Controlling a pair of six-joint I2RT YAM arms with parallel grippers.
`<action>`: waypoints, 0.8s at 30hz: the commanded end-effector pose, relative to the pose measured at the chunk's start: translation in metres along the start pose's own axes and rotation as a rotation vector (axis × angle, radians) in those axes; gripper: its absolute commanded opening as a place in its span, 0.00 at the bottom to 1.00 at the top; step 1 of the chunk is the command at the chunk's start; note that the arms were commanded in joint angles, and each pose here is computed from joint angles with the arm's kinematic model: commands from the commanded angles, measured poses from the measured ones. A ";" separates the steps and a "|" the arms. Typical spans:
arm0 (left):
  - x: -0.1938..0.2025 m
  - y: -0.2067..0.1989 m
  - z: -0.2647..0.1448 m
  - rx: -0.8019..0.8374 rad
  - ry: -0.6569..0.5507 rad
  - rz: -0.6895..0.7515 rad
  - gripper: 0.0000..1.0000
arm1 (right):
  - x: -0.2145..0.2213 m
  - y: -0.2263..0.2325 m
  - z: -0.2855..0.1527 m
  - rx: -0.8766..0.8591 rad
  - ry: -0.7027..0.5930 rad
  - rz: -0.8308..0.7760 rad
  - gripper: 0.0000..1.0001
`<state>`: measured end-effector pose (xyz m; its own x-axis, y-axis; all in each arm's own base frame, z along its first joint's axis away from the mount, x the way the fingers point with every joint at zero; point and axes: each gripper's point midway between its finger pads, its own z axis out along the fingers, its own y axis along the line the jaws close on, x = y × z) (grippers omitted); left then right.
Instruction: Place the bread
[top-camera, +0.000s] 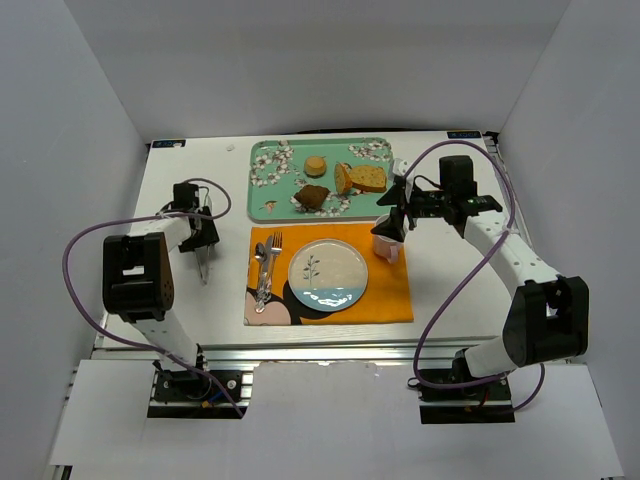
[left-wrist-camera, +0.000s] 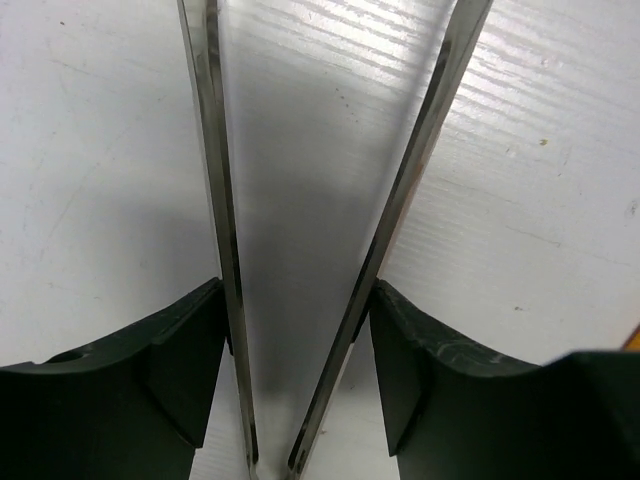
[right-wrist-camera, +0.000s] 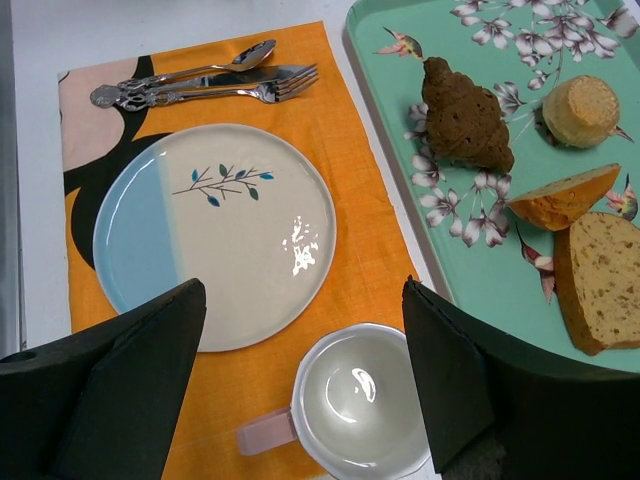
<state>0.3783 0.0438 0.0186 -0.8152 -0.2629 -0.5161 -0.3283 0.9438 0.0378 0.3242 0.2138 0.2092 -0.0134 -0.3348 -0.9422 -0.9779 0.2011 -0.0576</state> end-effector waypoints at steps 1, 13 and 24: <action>0.018 -0.008 0.007 0.066 0.026 -0.015 0.66 | -0.016 -0.006 -0.007 0.016 -0.023 -0.033 0.84; 0.027 -0.023 -0.010 0.185 -0.004 -0.059 0.16 | -0.018 -0.011 -0.016 0.040 -0.031 -0.035 0.84; -0.058 -0.176 -0.187 0.860 -0.138 -0.190 0.10 | -0.027 -0.021 -0.029 0.092 -0.068 -0.030 0.84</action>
<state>0.3891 -0.0773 0.1125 -0.7249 -0.4355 -0.5338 -0.1365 0.8503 -0.5083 0.3369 0.1920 0.2169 -0.0361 -0.3197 -0.9468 -0.9598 0.2751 -0.0563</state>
